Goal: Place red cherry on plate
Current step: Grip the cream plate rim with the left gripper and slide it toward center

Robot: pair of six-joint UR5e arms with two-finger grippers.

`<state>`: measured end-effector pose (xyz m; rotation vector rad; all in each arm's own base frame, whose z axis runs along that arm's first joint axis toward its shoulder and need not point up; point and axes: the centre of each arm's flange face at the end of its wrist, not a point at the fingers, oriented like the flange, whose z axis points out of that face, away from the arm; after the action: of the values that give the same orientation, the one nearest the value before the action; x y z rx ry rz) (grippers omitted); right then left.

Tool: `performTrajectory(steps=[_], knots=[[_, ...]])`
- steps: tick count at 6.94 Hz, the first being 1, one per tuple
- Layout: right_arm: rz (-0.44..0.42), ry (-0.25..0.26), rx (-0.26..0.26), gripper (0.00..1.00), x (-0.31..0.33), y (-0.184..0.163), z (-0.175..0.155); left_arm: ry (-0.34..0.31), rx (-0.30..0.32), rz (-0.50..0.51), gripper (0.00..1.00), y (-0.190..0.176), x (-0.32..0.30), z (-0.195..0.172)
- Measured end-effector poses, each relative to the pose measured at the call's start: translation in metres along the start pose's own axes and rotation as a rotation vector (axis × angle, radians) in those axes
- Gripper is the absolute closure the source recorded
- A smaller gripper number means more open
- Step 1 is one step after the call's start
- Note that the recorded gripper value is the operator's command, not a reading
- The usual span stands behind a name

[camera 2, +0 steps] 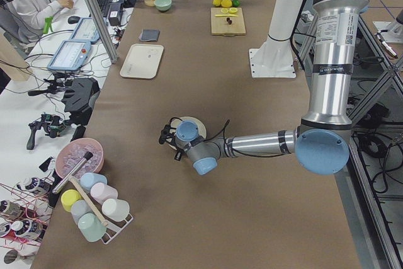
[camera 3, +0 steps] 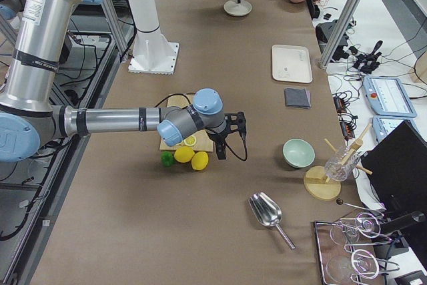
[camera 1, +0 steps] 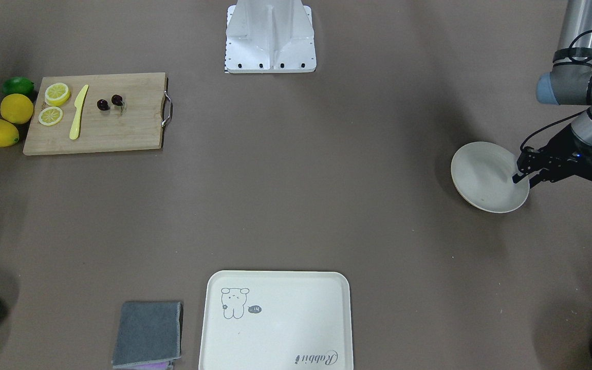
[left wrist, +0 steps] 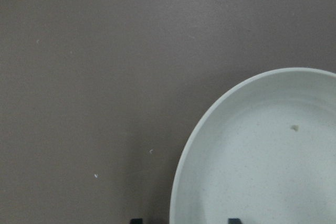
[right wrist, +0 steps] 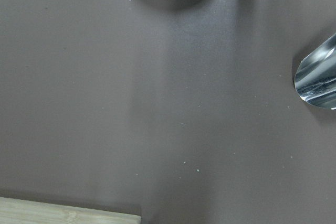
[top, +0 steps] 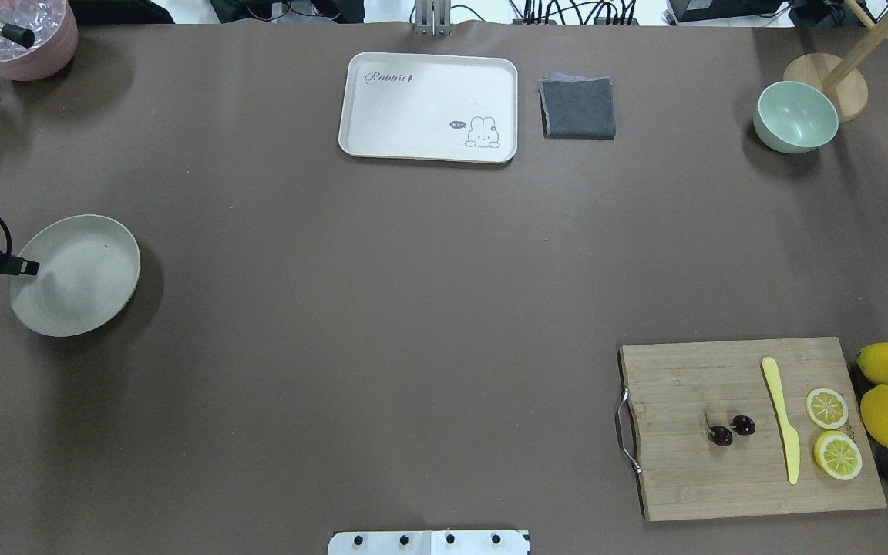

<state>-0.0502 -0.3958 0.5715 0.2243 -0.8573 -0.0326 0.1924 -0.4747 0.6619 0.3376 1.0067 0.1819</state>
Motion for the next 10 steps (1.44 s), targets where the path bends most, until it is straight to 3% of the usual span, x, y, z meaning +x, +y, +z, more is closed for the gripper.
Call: performTrajectory(steps=[2,3,5,7,9,10], knots=[[0.000,0.000,0.000,0.00,0.000,0.000,0.000,0.013,0.002,0.004,1.00,-0.001,0.005,-0.003],[-0.002,-0.001,0.001,0.00,0.000,0.000,0.000,0.049,0.000,-0.001,1.00,-0.007,0.019,-0.009],[-0.010,-0.007,0.009,0.00,-0.001,0.000,-0.001,0.168,0.017,-0.101,1.00,-0.038,0.082,-0.040],[-0.024,-0.012,0.021,0.00,-0.002,0.001,-0.002,0.261,0.058,-0.134,1.00,-0.090,0.156,-0.060],[-0.027,-0.016,0.024,0.00,-0.002,0.002,-0.003,0.313,0.064,-0.206,1.00,-0.139,0.261,-0.033],[-0.027,-0.017,0.024,0.00,-0.003,0.002,-0.003,0.290,0.057,-0.235,1.00,-0.144,0.330,0.005]])
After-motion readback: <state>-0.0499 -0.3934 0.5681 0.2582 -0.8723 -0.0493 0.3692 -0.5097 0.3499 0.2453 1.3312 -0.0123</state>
